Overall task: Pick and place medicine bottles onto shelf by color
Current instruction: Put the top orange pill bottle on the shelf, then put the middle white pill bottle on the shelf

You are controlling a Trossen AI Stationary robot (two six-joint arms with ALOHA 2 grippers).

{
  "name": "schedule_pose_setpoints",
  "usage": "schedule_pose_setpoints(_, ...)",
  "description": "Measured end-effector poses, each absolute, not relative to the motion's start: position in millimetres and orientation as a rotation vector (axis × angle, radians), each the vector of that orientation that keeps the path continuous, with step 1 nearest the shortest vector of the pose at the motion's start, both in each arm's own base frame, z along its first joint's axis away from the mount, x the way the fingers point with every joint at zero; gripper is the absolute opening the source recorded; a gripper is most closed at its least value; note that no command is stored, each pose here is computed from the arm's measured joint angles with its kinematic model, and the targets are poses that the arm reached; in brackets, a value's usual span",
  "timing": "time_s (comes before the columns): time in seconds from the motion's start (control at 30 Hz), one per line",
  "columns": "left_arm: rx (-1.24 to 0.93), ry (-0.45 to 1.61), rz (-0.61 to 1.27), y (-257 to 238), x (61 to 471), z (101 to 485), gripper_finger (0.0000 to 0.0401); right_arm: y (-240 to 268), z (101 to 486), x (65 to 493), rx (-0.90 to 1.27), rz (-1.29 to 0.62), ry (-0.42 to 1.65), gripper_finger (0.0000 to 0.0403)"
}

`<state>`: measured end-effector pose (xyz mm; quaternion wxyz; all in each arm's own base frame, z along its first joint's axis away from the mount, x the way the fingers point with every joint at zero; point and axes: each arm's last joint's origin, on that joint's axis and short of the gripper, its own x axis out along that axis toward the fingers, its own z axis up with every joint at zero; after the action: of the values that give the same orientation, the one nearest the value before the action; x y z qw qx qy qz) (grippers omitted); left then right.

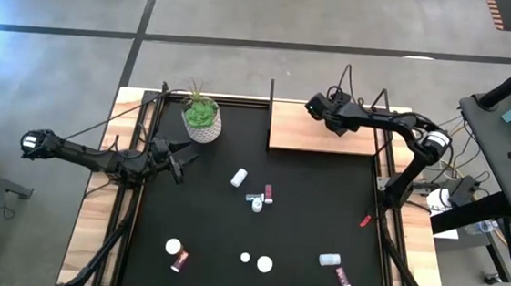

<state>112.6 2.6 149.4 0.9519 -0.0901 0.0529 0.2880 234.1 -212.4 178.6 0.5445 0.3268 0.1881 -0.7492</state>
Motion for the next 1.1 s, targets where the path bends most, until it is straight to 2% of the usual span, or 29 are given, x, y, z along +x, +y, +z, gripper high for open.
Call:
schedule_pose_setpoints(0.3,-0.183,0.108,0.585,3,113,149,0.0270,-212,179,234,0.769,-1.774,0.453,0.0217)
schedule_pose_setpoints(0.83,-0.183,0.108,0.585,3,113,149,0.0270,-204,190,231,0.823,-1.720,0.490,0.0363)
schedule_pose_setpoints(1.1,-0.183,0.108,0.586,3,113,149,0.0270,-178,212,222,0.929,-1.600,0.605,0.0373)
